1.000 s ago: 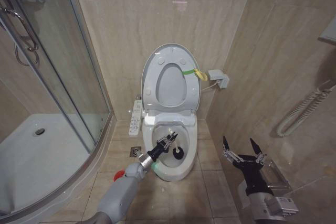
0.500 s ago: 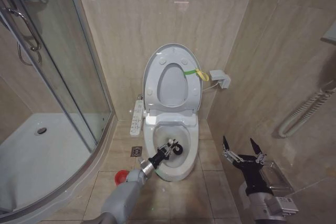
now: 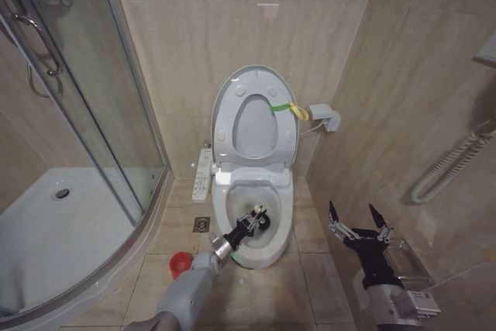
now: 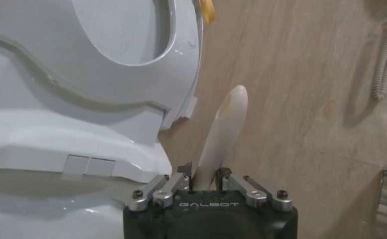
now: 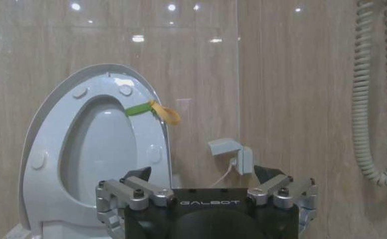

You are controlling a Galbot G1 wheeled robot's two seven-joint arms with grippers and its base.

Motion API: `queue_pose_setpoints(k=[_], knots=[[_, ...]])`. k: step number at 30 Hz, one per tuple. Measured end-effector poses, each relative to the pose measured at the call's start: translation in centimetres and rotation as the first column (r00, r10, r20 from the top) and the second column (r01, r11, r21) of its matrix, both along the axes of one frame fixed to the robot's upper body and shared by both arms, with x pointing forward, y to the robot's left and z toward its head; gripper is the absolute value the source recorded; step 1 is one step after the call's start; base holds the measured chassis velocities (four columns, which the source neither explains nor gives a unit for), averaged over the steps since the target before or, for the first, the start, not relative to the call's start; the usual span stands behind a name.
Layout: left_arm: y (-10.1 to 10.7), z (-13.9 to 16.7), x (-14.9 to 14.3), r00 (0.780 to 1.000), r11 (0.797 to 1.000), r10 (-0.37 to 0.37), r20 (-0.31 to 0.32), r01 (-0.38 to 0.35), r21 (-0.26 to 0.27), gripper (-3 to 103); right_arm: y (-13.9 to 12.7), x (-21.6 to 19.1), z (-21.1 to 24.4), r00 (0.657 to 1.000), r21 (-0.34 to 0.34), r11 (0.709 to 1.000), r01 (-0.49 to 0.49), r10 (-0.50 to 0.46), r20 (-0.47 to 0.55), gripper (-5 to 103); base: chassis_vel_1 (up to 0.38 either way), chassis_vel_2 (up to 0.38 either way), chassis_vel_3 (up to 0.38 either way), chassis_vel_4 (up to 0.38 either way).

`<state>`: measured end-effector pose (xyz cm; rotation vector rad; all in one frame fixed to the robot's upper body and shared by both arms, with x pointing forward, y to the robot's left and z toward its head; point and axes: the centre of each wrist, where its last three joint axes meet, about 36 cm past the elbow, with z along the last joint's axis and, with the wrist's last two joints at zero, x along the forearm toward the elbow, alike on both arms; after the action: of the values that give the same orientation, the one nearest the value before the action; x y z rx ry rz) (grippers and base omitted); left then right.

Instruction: Open the toilet lid, clean the toilet bowl with a toilet brush, close the toilet lid, and flush.

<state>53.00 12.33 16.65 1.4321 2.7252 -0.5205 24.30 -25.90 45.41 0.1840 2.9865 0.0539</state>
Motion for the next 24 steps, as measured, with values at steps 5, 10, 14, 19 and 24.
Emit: queue_pose_setpoints(k=[5,10,14,19,24], knots=[[-1.5,3.1,0.8,0.998,0.997,-0.026,0.065,0.030,-0.066,22,0.0,0.0,0.0,1.000,0.000,1.000,0.000,0.000,0.000,100,0.000,0.000,0.000,0.000],[-2.9,4.4,1.0,0.995,0.994,-0.047,0.084,0.054,-0.095,22,0.0,0.0,0.0,1.000,0.000,1.000,0.000,0.000,0.000,100,0.000,0.000,0.000,0.000],[-3.0,3.3,1.1,0.997,0.996,-0.052,0.057,0.056,-0.068,22,0.0,0.0,0.0,1.000,0.000,1.000,0.000,0.000,0.000,100,0.000,0.000,0.000,0.000],[-1.2,0.4,0.3,0.999,0.999,-0.033,-0.010,0.033,-0.011,22,0.0,0.0,0.0,1.000,0.000,1.000,0.000,0.000,0.000,100,0.000,0.000,0.000,0.000],[-0.5,0.8,0.4,1.000,1.000,-0.020,0.006,0.021,-0.021,22,0.0,0.0,0.0,1.000,0.000,1.000,0.000,0.000,0.000,100,0.000,0.000,0.000,0.000]])
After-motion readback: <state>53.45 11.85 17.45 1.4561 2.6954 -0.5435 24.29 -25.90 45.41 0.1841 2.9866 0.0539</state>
